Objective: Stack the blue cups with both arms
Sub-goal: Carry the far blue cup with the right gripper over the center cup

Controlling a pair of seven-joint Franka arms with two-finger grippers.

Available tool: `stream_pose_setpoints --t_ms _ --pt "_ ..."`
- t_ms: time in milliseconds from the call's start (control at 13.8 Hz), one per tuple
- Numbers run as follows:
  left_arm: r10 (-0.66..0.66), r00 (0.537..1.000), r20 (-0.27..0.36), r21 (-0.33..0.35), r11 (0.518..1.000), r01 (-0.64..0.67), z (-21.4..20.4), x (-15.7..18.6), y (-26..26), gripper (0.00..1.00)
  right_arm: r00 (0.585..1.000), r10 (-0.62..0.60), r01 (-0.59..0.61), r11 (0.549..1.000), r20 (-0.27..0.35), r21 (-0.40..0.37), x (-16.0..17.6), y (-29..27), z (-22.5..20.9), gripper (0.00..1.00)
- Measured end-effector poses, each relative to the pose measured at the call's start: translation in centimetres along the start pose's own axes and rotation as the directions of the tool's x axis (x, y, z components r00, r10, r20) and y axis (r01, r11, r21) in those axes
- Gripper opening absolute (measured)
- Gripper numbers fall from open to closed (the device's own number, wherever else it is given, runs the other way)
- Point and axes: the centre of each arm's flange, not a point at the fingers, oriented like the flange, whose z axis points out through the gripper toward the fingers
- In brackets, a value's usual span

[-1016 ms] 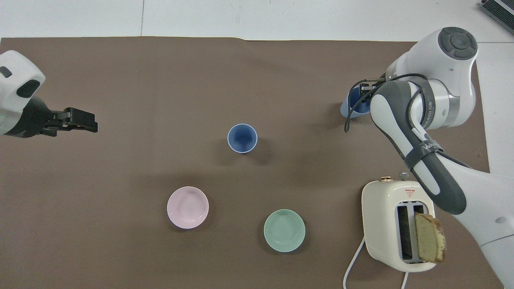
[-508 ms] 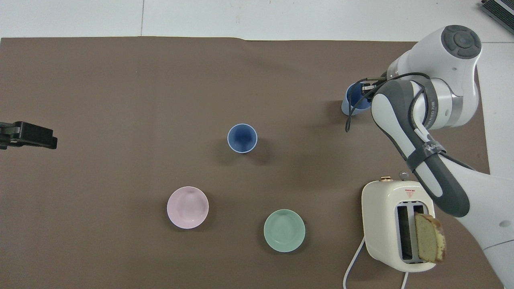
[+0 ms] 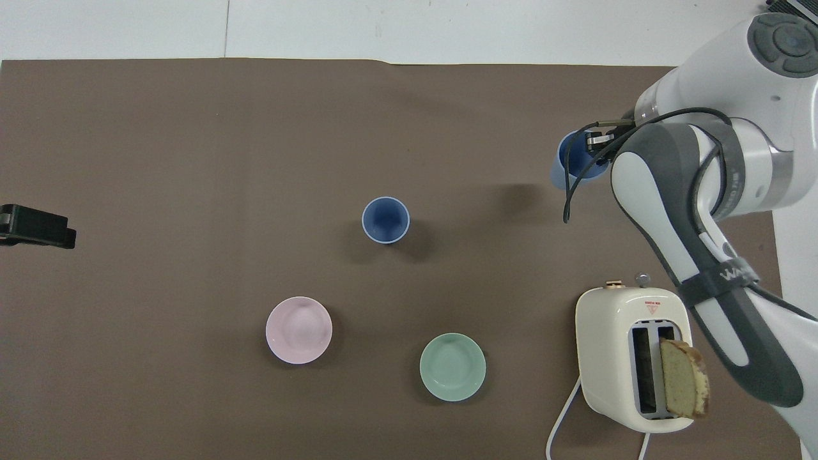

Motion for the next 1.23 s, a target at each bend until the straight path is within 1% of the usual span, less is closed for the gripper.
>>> stream_pose_setpoints --t_ms 145,290,508,581,726,871,1016,1234 --pt "-0.003 1.000 -0.007 -0.020 1.000 0.003 -0.2 -0.1 0.1 1.00 0.999 -0.031 0.031 1.000 -0.012 0.001 -1.6 -3.3 -3.1 0.05" --pt "-0.002 1.000 -0.009 -0.023 1.000 0.002 -0.2 0.0 0.1 1.00 0.998 -0.057 0.057 0.998 -0.022 0.002 -3.8 -7.3 -6.3 0.05" --pt "-0.001 1.000 -0.011 -0.025 1.000 0.001 -0.2 0.0 0.2 1.00 0.998 -0.056 0.057 0.998 -0.042 0.019 -6.5 -13.2 -8.9 0.05" --pt "0.000 1.000 -0.011 -0.025 1.000 0.000 -0.2 0.0 0.2 1.00 0.997 -0.059 0.060 0.998 -0.040 0.029 -7.1 -14.8 -9.0 0.05" --pt "0.000 1.000 -0.010 -0.025 1.000 -0.001 -0.2 0.0 0.3 1.00 0.998 -0.062 0.063 0.997 -0.017 0.044 -8.1 -16.9 -8.9 0.05" --pt "-0.001 1.000 -0.010 -0.025 1.000 0.001 -0.2 0.0 0.2 1.00 0.999 -0.040 0.040 0.998 -0.004 0.049 -9.1 -20.0 -8.1 0.05" --pt "-0.002 1.000 -0.010 -0.026 1.000 0.002 -0.2 0.0 0.1 1.00 1.000 -0.020 0.021 0.998 -0.014 0.061 -9.6 -23.3 -6.9 0.05" --pt "-0.002 1.000 -0.010 -0.026 1.000 0.001 -0.2 0.0 0.2 1.00 0.999 -0.033 0.034 0.997 -0.012 0.066 -9.4 -25.5 -4.5 0.05"
